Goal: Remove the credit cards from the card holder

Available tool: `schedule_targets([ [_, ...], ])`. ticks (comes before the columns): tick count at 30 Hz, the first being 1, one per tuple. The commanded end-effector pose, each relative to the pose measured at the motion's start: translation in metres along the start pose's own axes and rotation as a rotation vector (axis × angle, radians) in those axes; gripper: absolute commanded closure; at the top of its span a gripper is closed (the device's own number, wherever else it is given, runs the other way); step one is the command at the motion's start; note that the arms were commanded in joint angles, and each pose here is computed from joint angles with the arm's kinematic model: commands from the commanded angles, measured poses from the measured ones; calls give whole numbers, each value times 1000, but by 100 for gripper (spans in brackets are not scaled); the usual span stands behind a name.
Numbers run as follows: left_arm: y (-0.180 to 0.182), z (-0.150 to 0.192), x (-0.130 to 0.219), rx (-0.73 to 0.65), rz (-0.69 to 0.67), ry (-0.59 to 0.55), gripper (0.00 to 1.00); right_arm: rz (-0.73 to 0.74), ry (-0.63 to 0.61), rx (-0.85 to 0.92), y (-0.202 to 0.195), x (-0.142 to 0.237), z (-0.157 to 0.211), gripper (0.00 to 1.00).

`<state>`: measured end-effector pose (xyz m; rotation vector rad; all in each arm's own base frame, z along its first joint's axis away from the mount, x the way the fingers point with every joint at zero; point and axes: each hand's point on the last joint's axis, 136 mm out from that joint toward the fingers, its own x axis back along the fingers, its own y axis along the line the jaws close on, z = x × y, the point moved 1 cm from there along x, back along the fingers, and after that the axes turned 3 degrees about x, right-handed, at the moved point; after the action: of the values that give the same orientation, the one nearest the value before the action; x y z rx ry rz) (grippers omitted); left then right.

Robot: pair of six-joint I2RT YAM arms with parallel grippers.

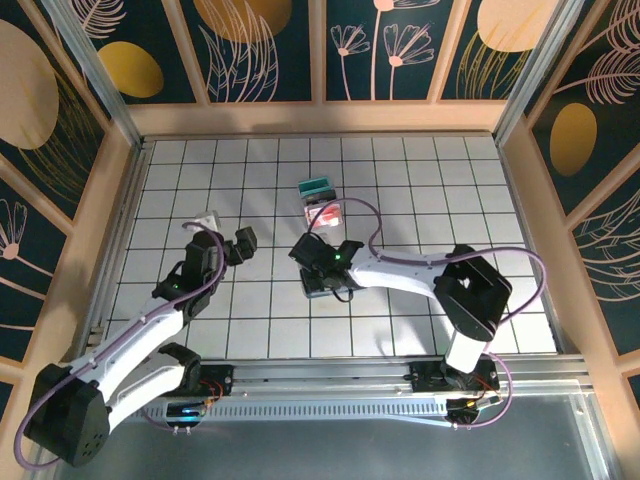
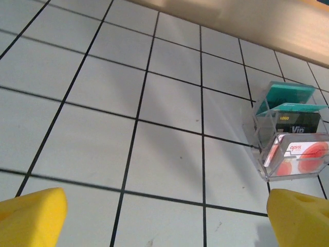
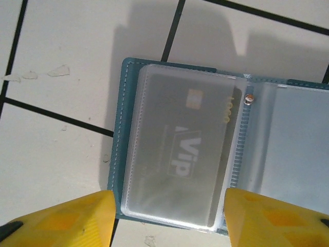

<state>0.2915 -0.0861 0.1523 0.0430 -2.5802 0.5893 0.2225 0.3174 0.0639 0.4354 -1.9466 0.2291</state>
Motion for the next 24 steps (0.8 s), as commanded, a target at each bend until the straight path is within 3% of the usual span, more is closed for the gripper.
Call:
schedule_targets([
  [1, 6, -6, 5, 99, -3, -56, 1, 30, 2, 1, -1, -2, -2, 37],
  [9, 14, 5, 8, 133, 6, -47, 1, 16, 33, 4, 2, -19, 4, 32],
  [24, 9, 1, 5, 127, 11, -49, 1, 14, 75, -23, -12, -34, 16, 41],
])
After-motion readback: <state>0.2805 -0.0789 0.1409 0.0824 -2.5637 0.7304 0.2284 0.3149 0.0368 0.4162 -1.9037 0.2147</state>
